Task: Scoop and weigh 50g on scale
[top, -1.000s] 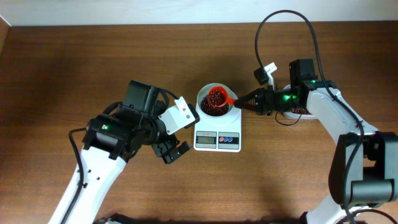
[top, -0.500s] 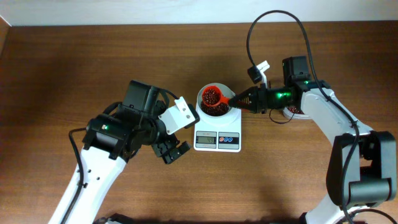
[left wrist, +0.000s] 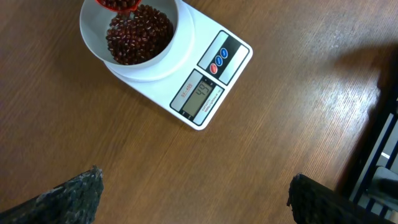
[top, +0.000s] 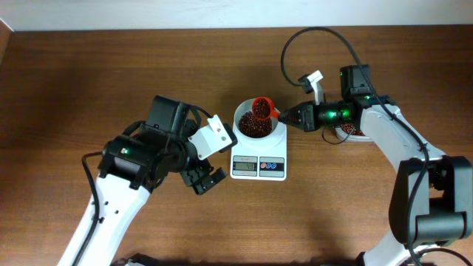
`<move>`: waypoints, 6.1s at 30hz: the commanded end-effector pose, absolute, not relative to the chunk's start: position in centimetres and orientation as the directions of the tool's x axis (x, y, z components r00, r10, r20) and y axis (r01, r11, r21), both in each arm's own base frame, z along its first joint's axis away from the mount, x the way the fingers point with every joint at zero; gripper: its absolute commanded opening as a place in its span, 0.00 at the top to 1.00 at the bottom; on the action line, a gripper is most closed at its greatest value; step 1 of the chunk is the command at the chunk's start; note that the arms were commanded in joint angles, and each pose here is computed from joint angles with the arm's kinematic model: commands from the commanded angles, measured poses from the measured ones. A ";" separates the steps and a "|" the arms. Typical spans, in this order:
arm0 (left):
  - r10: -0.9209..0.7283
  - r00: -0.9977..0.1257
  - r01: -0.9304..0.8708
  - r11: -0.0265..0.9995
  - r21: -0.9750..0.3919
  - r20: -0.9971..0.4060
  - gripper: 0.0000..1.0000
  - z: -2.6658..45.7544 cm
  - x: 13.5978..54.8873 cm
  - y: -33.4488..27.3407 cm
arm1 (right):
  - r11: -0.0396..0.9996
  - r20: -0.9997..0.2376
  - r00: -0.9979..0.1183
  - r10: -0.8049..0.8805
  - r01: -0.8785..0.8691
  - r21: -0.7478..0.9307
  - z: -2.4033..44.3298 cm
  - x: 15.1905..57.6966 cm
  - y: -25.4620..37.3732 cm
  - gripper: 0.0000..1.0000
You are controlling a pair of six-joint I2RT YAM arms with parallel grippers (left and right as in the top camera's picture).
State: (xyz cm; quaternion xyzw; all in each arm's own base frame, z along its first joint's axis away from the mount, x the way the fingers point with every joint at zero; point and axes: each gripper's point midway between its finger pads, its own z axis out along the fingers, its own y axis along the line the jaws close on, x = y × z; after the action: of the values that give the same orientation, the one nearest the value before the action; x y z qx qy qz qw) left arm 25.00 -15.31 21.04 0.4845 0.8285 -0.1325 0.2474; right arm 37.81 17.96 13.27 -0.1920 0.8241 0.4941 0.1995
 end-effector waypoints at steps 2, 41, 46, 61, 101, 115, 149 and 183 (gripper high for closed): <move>0.727 -0.397 0.868 0.495 0.028 -0.560 0.01 21.8 25.0 -15.4 | 0.448 -0.576 -0.801 -0.160 -0.579 0.681 12.7 38.2 17.7 0.96; 0.727 -0.397 0.868 0.495 0.028 -0.560 0.01 21.8 25.0 -15.4 | 0.506 -0.592 -0.784 -0.189 -0.594 0.625 11.8 38.8 17.8 0.96; 0.727 -0.397 0.868 0.495 0.028 -0.560 0.01 21.8 25.0 -15.4 | 0.506 -0.591 -0.784 -0.189 -0.594 0.626 11.8 38.8 17.8 0.96; 0.727 -0.397 0.868 0.495 0.028 -0.560 0.01 21.8 25.0 -15.4 | 0.506 -0.586 -0.788 -0.190 -0.590 0.629 11.7 38.7 17.8 0.96; 0.727 -0.397 0.868 0.495 0.028 -0.560 0.01 21.8 25.0 -15.4 | 0.240 -0.344 -0.916 0.205 -0.294 0.925 17.8 39.8 9.2 0.96; 0.727 -0.397 0.868 0.495 0.028 -0.560 0.01 21.8 25.0 -15.4 | 0.528 -0.382 -0.837 0.391 -0.136 0.838 13.2 32.9 -7.0 0.96; 0.727 -0.397 0.868 0.495 0.028 -0.560 0.01 21.8 25.0 -15.4 | 0.996 -0.230 -0.969 -0.091 -0.085 -0.035 13.8 37.2 -8.4 0.96; 0.727 -0.397 0.868 0.495 0.028 -0.560 0.01 21.8 25.0 -15.4 | 0.558 -0.656 -0.642 -0.397 -0.737 0.382 20.9 39.7 15.7 0.96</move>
State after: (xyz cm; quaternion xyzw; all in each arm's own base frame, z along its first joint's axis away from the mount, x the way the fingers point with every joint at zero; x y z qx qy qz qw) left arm 25.01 -15.30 21.04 0.4845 0.8286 -0.1323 0.2474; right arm 39.63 14.04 21.70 -0.3105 0.8439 0.3457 0.2681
